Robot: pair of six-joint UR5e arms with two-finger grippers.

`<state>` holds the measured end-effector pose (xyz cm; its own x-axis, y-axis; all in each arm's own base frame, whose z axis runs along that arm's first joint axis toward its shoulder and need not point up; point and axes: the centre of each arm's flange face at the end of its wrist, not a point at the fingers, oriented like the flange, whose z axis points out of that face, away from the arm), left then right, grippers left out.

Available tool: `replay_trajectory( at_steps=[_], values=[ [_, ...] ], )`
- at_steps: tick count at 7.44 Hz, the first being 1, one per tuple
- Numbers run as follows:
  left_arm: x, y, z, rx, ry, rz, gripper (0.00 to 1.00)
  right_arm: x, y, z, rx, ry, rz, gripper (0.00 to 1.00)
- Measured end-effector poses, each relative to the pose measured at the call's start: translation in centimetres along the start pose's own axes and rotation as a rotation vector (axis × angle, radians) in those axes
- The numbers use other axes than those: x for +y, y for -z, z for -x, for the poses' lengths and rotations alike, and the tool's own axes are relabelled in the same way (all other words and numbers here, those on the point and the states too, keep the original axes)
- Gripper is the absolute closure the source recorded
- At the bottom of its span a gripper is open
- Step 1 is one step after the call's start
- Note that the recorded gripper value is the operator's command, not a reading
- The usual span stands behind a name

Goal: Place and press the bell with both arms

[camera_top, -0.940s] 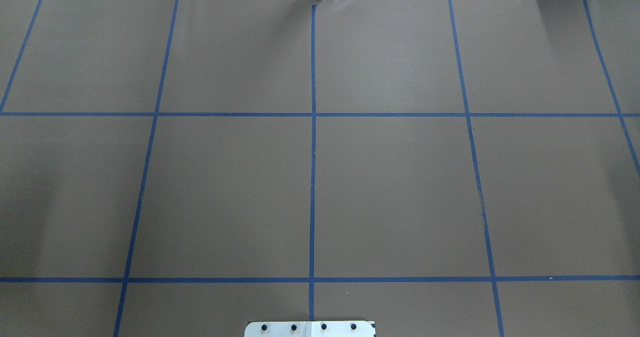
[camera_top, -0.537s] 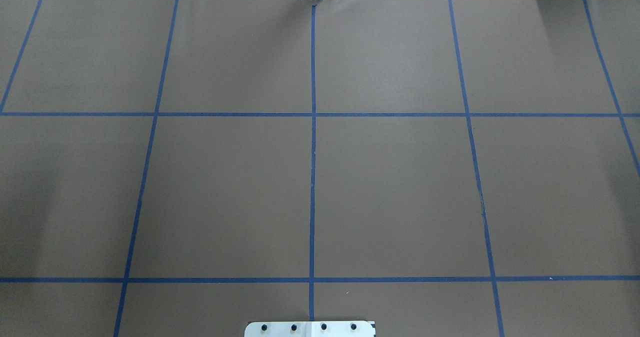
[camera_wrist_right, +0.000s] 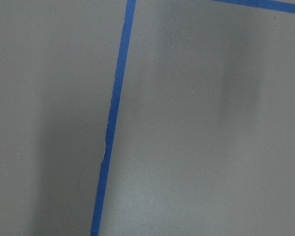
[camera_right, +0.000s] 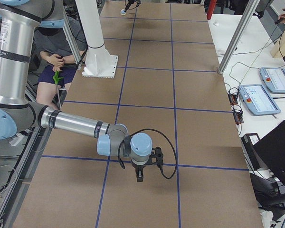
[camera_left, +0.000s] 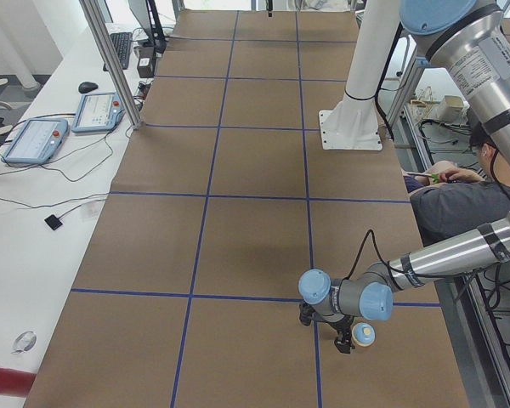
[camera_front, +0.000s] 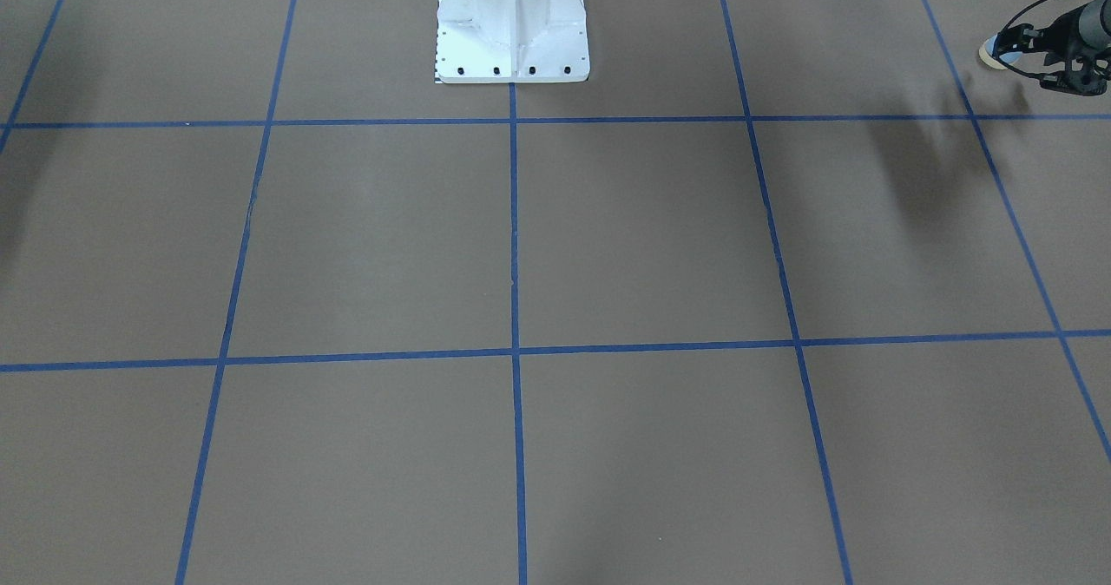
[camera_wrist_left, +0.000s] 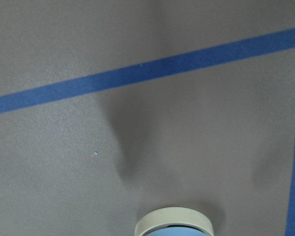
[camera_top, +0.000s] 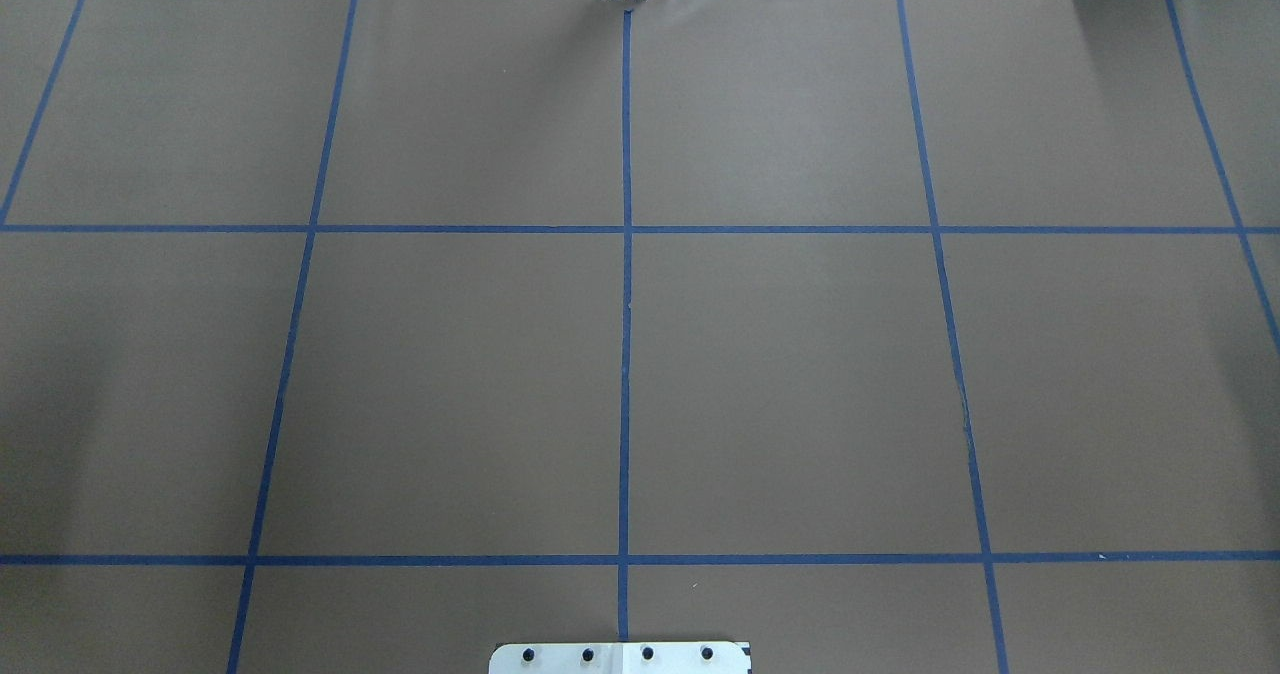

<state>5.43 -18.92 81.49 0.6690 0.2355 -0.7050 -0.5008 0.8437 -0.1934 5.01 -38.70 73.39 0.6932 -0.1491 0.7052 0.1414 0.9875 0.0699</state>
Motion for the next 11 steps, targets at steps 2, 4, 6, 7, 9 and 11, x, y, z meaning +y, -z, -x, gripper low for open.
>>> replay_trajectory(
  at_steps=[2,4,6,7,9,11],
  values=[
    [0.0,-0.5,-0.1,0.001,-0.009,0.021,0.01,0.2,-0.1,0.0,-0.001,-0.002,0.002,0.0],
    [-0.1,-1.0,-0.5,-0.005,-0.032,0.048,0.02,0.5,-0.2,-0.2,-0.001,-0.006,0.006,0.0],
    [-0.2,-1.7,-1.0,-0.014,-0.059,0.08,0.02,0.7,-0.3,-0.2,-0.002,-0.01,0.009,0.0],
    [-0.1,-2.1,-1.0,-0.019,-0.065,0.094,0.01,0.8,-0.4,-0.3,-0.002,-0.011,0.011,0.0],
    [0.1,-2.7,-0.7,-0.024,-0.067,0.116,0.02,1.1,-0.5,-0.3,-0.003,-0.014,0.014,0.0],
    [0.2,-2.9,-0.7,-0.027,-0.069,0.126,0.02,1.2,-0.5,-0.3,-0.004,-0.015,0.015,0.0]
  ],
)
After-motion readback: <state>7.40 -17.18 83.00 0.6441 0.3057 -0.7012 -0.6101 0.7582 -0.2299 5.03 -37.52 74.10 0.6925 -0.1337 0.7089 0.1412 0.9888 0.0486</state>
